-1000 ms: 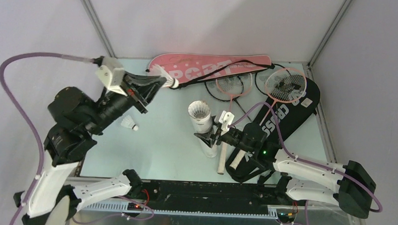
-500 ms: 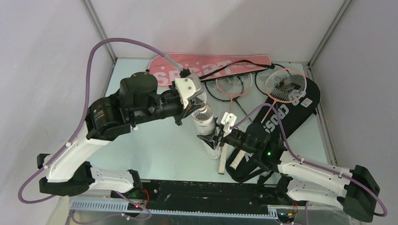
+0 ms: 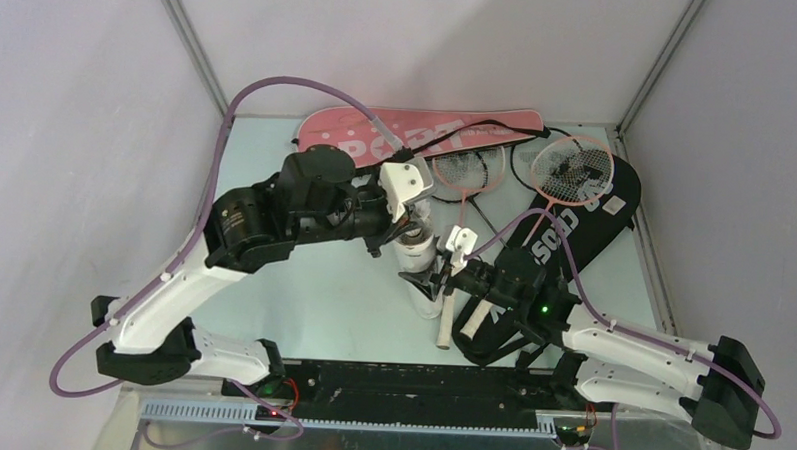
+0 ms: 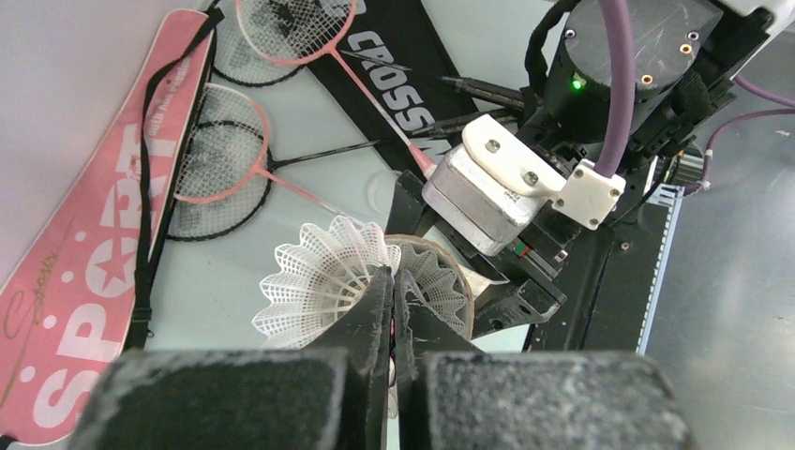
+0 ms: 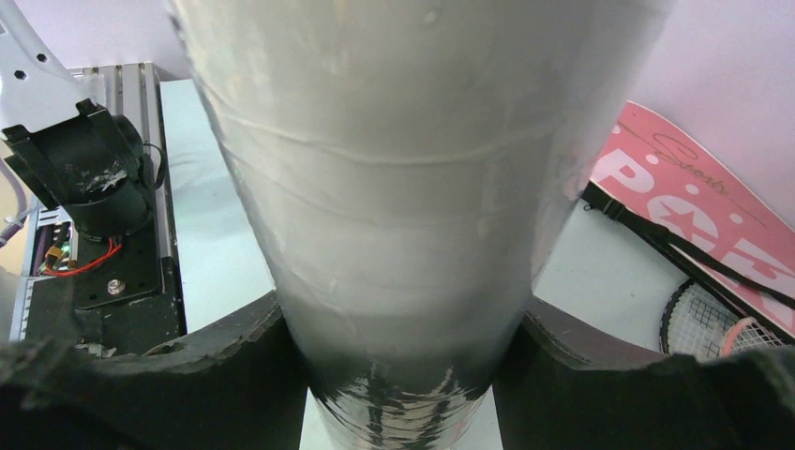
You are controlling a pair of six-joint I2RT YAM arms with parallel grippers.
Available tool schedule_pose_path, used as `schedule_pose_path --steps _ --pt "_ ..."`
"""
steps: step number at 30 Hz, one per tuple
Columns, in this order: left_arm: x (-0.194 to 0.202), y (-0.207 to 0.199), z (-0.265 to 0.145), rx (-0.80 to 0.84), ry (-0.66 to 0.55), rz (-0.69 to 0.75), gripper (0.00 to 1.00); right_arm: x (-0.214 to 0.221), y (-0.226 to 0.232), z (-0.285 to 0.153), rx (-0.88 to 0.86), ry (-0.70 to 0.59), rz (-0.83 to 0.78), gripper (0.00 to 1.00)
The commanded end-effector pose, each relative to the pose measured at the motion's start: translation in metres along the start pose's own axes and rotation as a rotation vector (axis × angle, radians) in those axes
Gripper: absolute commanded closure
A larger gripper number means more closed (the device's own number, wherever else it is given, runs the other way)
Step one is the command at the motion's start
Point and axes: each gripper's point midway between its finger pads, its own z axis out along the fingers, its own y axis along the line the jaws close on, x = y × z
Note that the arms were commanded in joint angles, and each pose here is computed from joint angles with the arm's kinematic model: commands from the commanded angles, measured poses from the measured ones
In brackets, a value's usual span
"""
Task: Pack up the badminton gear
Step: Place the shuttlecock at the shuttle tube.
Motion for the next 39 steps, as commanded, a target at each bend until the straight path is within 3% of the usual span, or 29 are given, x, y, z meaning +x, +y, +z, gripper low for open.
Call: schedule_pose_path --steps 1,13,16,20,22,24,26,39 --pt "-0.003 -0.002 0.004 -0.002 -0.029 -0.025 1.00 -0.016 -0.001 -0.003 0.000 -0.028 -0.019 0.39" --pt "0.016 -0.003 0.038 0.019 0.095 -0.004 1.00 -0.020 -0.003 -0.006 0.015 -0.036 -0.021 0.40" --pt "0.015 0.002 0.041 -0.027 0.062 -0.066 1.00 -0.022 -0.006 -0.008 0.026 -0.041 -0.029 0.40" --pt "0.036 0.003 0.054 -0.071 0.110 -0.149 1.00 -0.024 -0.009 -0.010 0.038 -0.045 -0.033 0.40" --pt "0.046 0.005 0.059 -0.103 0.148 -0.196 0.91 -0.023 -0.009 -0.011 0.038 -0.041 -0.030 0.40" --pt "0.035 0.009 0.056 -0.124 0.139 -0.219 0.75 -0.024 -0.011 -0.011 0.049 -0.041 -0.023 0.41" --pt "0.024 0.012 0.052 -0.129 0.124 -0.224 0.68 -0.024 -0.013 -0.011 0.063 -0.044 -0.018 0.41" --pt "-0.033 0.020 -0.003 -0.143 -0.090 -0.206 0.41 -0.025 -0.020 -0.012 0.109 -0.045 0.003 0.41"
